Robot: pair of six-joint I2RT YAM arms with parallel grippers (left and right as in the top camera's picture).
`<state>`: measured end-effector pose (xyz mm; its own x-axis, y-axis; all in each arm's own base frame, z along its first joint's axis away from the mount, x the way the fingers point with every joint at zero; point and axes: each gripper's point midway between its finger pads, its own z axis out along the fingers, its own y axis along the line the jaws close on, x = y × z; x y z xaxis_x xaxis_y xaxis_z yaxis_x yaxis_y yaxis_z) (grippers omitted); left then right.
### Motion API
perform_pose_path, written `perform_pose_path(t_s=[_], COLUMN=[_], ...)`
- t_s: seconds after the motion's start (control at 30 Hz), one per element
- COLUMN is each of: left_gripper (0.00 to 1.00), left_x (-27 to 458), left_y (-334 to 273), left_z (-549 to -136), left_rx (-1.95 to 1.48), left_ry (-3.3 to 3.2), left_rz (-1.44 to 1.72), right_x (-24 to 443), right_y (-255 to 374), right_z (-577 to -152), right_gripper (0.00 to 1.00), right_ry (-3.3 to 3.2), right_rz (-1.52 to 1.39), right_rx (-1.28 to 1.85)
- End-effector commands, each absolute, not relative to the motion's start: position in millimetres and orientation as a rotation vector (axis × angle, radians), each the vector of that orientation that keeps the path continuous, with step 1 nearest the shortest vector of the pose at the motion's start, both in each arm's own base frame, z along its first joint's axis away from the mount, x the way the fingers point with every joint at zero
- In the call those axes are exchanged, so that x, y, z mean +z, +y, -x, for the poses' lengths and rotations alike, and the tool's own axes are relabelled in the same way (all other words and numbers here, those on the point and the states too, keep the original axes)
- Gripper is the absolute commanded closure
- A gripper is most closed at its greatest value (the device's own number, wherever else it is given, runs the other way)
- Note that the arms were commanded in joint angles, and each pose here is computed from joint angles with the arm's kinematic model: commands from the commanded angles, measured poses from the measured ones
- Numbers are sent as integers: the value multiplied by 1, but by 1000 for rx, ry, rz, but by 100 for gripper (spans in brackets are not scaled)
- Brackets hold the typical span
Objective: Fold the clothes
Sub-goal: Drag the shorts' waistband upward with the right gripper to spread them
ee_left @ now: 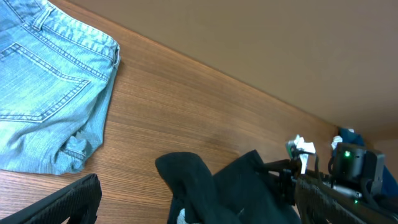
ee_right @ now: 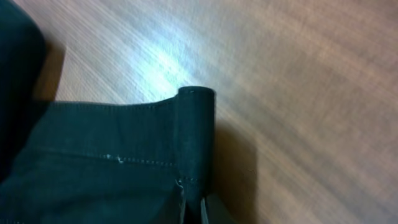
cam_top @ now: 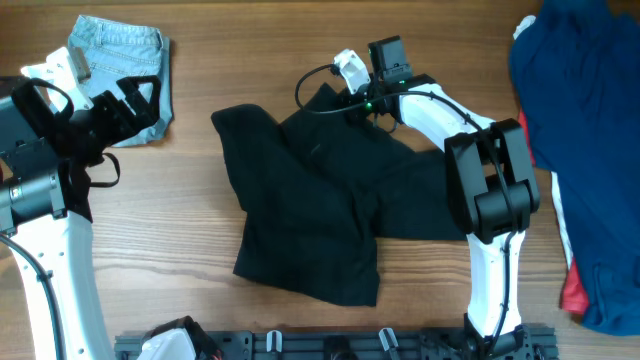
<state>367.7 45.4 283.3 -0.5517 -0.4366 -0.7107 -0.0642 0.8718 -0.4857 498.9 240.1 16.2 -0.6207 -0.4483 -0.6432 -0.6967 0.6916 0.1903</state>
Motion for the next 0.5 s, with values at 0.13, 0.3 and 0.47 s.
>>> perform_pose_path(t_s=[0.13,0.3,0.47], left_gripper=[1,1,1], left_x=[281,280,273], left_y=[52,52,54], left_z=[-370,-371,-375], left_rx=[-452,-452,-458], left_ry=[2124,2125,2141], left_rz=[360,360,368], right_x=[113,172,174], right_y=[219,163,121], right_z=[-580,-626,-636], right_gripper=[96,96,0], right_ry=[2166,2064,2066], right_rz=[528,279,195], right_rx=[380,229,211])
